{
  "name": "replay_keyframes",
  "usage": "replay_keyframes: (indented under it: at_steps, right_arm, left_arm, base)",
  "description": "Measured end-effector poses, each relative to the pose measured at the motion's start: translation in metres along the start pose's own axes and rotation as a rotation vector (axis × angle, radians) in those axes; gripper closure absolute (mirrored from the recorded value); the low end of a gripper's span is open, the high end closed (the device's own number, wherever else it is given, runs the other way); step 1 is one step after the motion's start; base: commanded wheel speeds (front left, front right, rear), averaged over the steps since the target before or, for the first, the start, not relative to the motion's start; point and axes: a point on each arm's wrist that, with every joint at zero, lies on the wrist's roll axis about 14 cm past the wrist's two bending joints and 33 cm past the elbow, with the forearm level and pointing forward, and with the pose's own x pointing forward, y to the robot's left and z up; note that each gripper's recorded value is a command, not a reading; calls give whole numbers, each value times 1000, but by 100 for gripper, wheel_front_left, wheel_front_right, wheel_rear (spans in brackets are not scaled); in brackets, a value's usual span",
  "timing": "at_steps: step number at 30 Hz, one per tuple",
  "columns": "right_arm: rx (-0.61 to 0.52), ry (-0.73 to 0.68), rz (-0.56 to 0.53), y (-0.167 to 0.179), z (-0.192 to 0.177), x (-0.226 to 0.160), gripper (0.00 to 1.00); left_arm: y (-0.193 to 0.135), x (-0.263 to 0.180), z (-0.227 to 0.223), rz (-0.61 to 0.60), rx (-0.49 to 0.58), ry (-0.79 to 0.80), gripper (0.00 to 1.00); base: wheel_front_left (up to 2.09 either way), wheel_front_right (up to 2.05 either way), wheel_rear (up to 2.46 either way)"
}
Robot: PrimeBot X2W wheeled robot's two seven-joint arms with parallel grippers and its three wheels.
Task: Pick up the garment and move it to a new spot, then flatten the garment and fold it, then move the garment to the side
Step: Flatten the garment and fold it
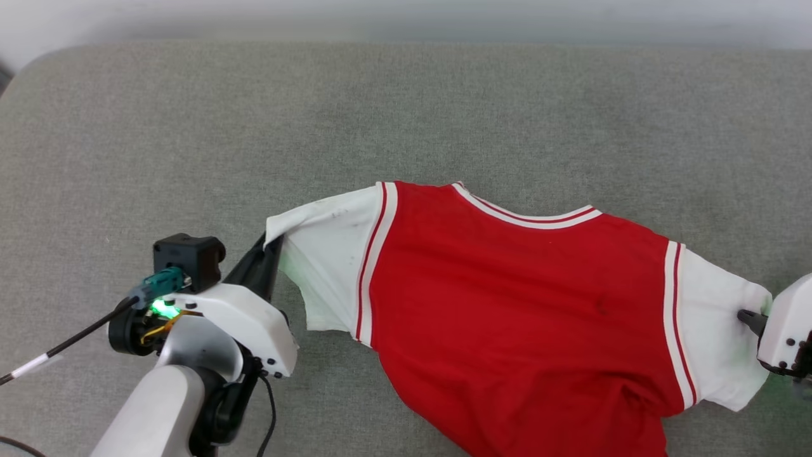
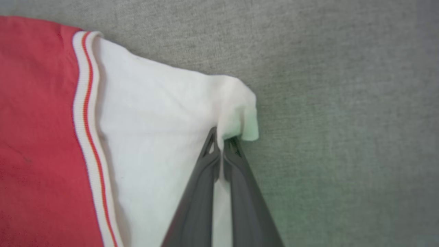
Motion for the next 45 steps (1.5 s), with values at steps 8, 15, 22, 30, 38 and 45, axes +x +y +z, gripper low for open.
replay_keyframes:
  at_steps: [8, 15, 22, 30, 38, 45]
  right_arm:
    - [-185, -283, 31, 32, 65, -51, 100]
    - [-314, -619, 71, 75, 135, -123, 100]
    - [-344, -863, 107, 107, 202, -171, 100]
    - [-336, -1146, 143, 136, 296, -220, 100]
    - [-350, -1396, 179, 165, 372, -258, 100]
    - [-357, -1450, 197, 179, 409, -231, 100]
  left_arm:
    - [17, -8, 39, 44, 40, -118, 100]
    - [34, -8, 119, 74, 80, -313, 100]
    - [39, 5, 196, 74, 107, -482, 100]
    - [34, 35, 282, 64, 140, -668, 100]
    - [28, 61, 358, 44, 200, -861, 100]
    - [28, 111, 364, 24, 188, -880, 100]
  base:
    - [0, 0, 0]
    - [0, 0, 0]
    - [0, 0, 0]
    - [0, 0, 0]
    - [0, 0, 0]
    - [0, 0, 0]
